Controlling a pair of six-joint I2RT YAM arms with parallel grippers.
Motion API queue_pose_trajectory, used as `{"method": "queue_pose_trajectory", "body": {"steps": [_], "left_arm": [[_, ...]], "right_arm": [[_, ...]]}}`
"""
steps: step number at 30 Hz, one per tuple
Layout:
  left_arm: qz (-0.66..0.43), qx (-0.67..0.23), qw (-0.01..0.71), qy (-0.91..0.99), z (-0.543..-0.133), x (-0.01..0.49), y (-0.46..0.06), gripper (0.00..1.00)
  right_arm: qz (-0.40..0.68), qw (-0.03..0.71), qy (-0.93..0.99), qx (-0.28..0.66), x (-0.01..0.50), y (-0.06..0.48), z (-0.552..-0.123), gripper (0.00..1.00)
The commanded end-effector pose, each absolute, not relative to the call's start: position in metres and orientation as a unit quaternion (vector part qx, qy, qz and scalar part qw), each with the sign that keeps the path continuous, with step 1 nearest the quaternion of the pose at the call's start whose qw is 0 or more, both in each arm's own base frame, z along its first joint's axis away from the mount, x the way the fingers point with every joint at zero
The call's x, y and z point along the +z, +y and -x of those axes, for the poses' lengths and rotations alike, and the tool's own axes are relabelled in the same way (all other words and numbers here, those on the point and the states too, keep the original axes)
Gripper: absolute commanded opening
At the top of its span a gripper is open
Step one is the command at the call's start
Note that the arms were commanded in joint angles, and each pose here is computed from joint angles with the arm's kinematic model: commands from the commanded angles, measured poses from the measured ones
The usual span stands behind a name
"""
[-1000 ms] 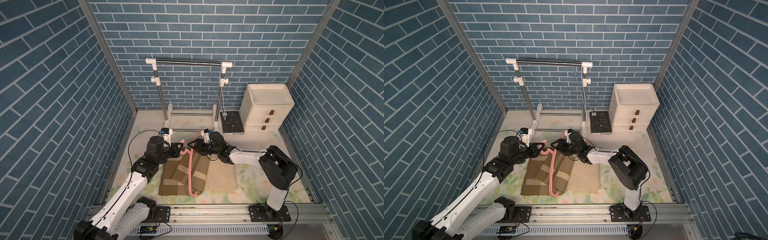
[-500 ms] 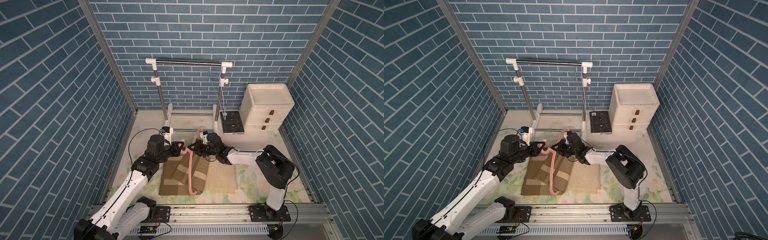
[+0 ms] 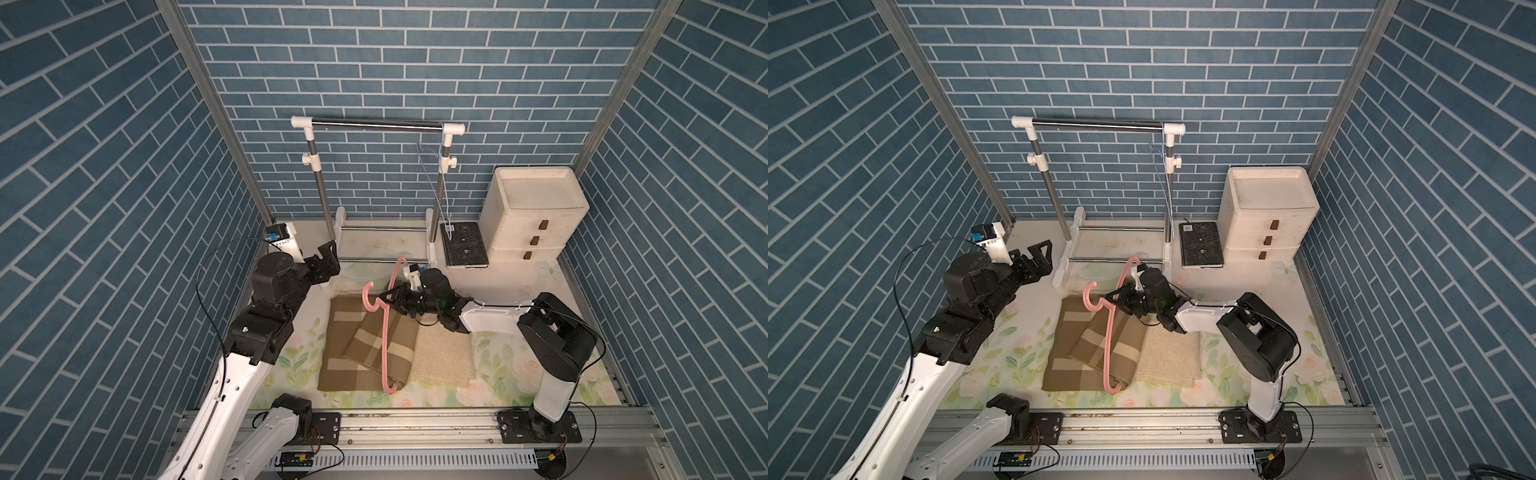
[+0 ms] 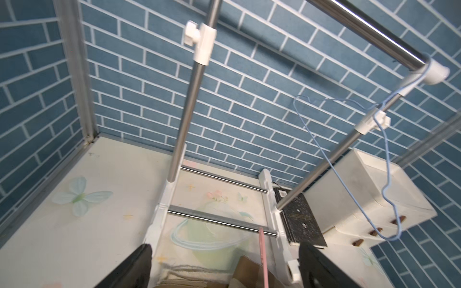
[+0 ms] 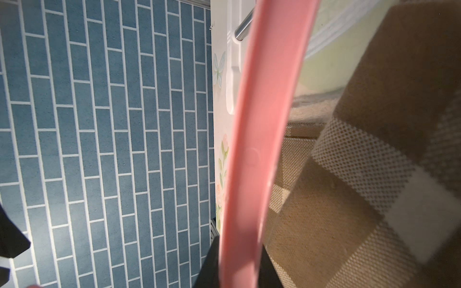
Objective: Hang the scarf on the hanger
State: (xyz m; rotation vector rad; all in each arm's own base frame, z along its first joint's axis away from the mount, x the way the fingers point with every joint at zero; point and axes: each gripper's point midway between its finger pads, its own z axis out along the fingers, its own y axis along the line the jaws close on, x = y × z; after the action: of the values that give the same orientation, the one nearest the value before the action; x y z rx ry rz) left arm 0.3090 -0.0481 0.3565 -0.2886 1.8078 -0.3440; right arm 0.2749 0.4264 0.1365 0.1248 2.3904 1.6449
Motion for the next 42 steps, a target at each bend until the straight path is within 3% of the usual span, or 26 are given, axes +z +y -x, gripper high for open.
{"method": "queue_pose_trajectory", "body": {"steps": [1,14,24,37,42], "left_arm": [[0.156,-0.13,0.55,0.81,-0.313,0.315,-0.028,0.96],[0.104,-0.287,0.353,0.885,-0.327,0.169,-0.083,0.94],[0.066,-0.377,0.257,0.888,-0.319,0.122,-0.12,0.86],[0.024,-0.38,0.17,0.909,-0.305,0.062,-0.167,0.82],[0.009,-0.394,0.142,0.908,-0.294,0.053,-0.18,0.72]], "right_arm": [[0.002,0.157,0.81,0.565,0.144,0.419,-0.273,0.01],[0.01,0.17,0.792,0.586,0.152,0.411,-0.273,0.01],[0.012,0.169,0.791,0.588,0.152,0.41,-0.273,0.01],[0.016,0.168,0.789,0.59,0.153,0.411,-0.274,0.01],[0.017,0.165,0.789,0.591,0.152,0.412,-0.273,0.01]]}}
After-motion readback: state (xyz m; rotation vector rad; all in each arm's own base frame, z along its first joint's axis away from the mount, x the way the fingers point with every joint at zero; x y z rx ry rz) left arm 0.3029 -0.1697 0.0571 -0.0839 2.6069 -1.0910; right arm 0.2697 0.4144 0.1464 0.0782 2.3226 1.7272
